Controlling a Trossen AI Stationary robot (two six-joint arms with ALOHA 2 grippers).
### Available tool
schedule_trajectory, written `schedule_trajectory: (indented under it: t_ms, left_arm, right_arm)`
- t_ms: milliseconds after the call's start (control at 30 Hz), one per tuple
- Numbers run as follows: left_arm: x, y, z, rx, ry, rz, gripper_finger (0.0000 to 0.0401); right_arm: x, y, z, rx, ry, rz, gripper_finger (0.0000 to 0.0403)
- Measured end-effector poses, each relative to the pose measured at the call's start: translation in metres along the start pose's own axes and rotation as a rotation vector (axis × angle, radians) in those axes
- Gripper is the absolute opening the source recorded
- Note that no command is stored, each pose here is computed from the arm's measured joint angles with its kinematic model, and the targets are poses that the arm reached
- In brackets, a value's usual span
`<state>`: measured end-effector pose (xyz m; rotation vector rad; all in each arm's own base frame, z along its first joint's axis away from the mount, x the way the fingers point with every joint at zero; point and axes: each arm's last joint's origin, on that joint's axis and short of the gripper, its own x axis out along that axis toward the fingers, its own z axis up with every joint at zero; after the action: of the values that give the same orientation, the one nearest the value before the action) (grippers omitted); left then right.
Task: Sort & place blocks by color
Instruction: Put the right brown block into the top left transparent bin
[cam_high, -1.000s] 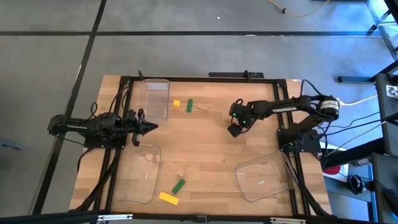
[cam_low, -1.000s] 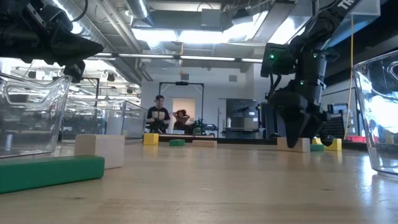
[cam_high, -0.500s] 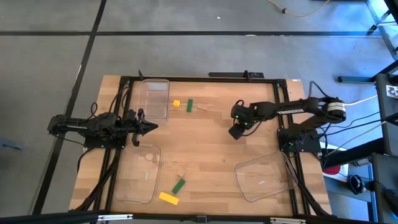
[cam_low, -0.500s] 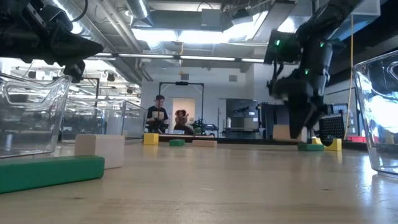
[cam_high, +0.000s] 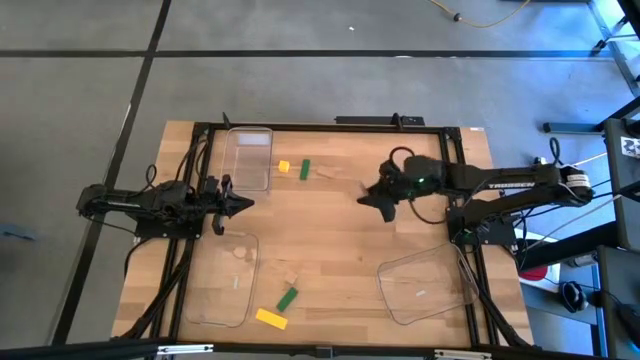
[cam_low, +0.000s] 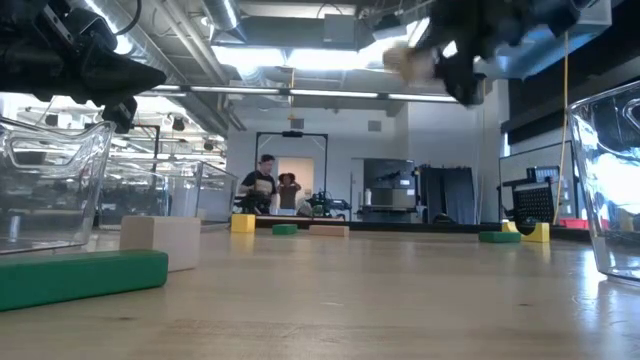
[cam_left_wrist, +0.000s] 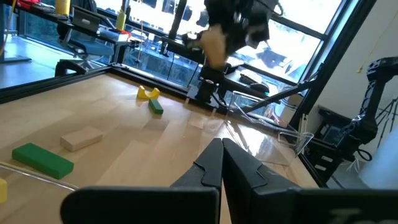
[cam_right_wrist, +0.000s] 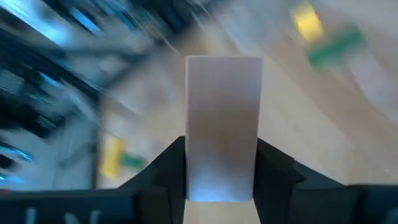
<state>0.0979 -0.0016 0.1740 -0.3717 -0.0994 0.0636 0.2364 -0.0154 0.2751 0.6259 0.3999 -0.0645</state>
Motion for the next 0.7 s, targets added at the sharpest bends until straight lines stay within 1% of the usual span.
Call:
schedule_trajectory:
  t_ms: [67, 133, 367, 533, 633, 700]
  left_arm:
    - [0.0, 0.0, 0.0, 0.0, 0.0, 0.0, 0.0]
    - [0.0, 0.0, 0.0, 0.0, 0.0, 0.0, 0.0]
    - [0.0, 0.0, 0.0, 0.0, 0.0, 0.0, 0.0]
    - [0.0, 0.0, 0.001, 0.012, -0.019, 0.012, 0.0]
    - [0.0, -0.002, 0.008, -0.068, -0.09, -0.001, 0.0]
    - [-0.001, -0.003, 0.012, -0.092, -0.133, -0.018, 0.0]
  right_arm:
    - [-0.002, 0.007, 0.008, -0.019, -0.07, 0.083, 0.013]
    - [-0.003, 0.011, 0.012, -0.032, -0.11, 0.133, 0.013]
    - [-0.003, 0.011, 0.013, -0.025, -0.116, 0.145, 0.013]
    - [-0.004, 0.013, 0.012, -0.029, -0.081, 0.199, 0.013]
    - [-0.004, 0.013, 0.012, -0.03, -0.077, 0.206, 0.013]
    - [-0.004, 0.013, 0.012, -0.031, -0.079, 0.203, 0.013]
